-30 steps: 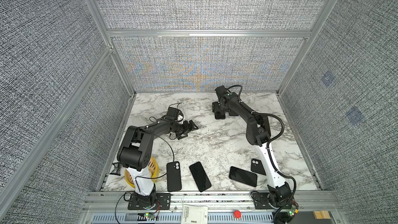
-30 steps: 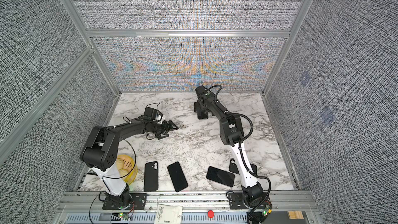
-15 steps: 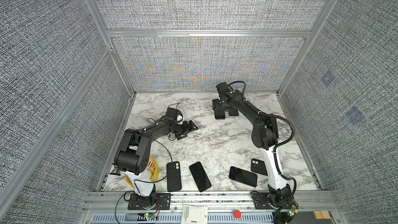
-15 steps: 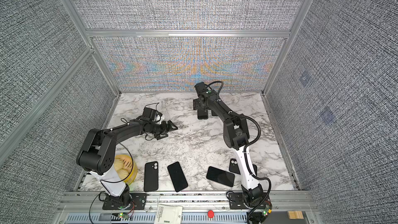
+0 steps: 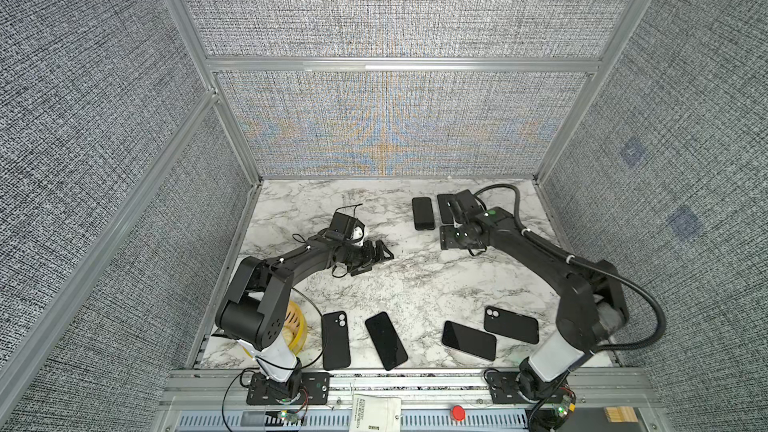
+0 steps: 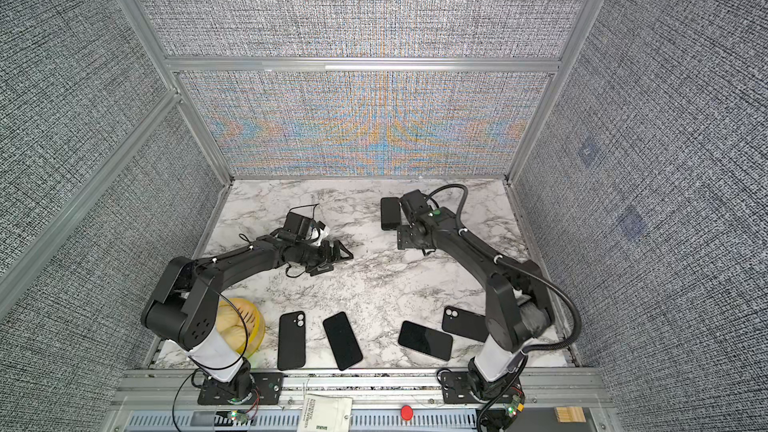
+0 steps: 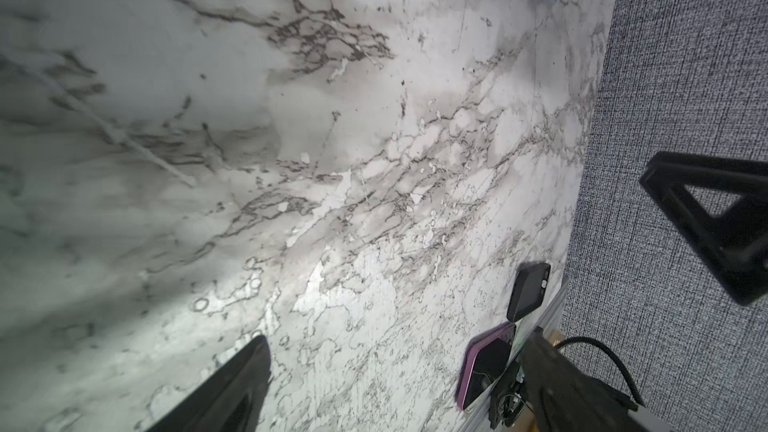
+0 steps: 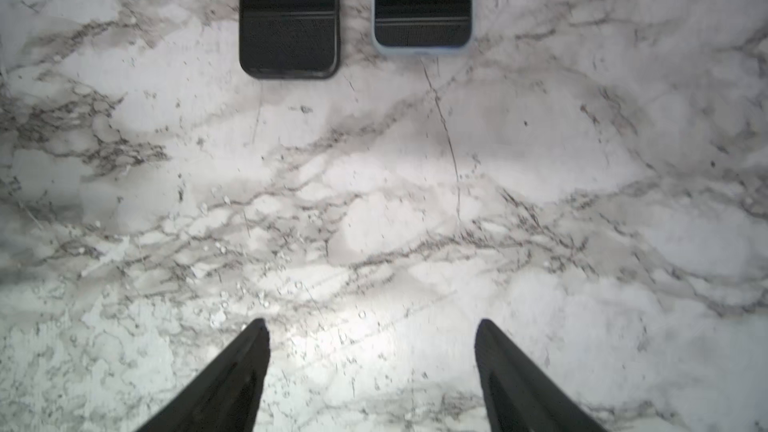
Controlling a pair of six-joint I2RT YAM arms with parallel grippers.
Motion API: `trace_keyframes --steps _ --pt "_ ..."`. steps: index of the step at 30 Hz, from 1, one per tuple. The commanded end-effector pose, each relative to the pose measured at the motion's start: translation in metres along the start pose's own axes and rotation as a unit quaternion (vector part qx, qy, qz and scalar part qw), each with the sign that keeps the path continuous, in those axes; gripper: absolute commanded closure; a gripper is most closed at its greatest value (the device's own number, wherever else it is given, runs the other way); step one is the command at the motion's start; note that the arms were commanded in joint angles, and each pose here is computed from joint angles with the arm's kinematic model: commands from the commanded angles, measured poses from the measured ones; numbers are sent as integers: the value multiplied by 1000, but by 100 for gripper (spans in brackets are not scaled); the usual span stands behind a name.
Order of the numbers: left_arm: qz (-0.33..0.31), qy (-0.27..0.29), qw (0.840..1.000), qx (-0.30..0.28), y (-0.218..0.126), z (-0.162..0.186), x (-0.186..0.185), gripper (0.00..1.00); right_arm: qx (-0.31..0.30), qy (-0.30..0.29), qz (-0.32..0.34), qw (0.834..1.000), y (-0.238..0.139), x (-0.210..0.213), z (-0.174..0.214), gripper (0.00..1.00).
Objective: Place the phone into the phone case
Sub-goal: 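Move the right gripper to the empty black phone case and grasp it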
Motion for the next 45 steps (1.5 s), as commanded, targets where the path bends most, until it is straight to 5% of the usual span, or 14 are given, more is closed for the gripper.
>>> trace_keyframes --steps 1,18,29,45 --pt "14 22 1000 11 6 7 -9 5 8 22 14 1000 -7 -13 29 20" --pt "71 7 997 39 28 21 -22 5 111 117 18 987 6 -41 166 21" --pt "62 18 997 40 25 18 -27 5 87 168 3 982 8 -47 190 27" --pt "65 8 997 46 34 14 -25 5 92 171 -34 980 26 -35 195 55"
Point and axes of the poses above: each gripper's point midway between its finger pads, its own y axis out along the fingers, its own x axis along the line the jaws close on, z = x × y, the point moved 4 cm from there along -y, back along the fingers, and after that the axes turned 6 degrees about -y, right-handed, at the moved point
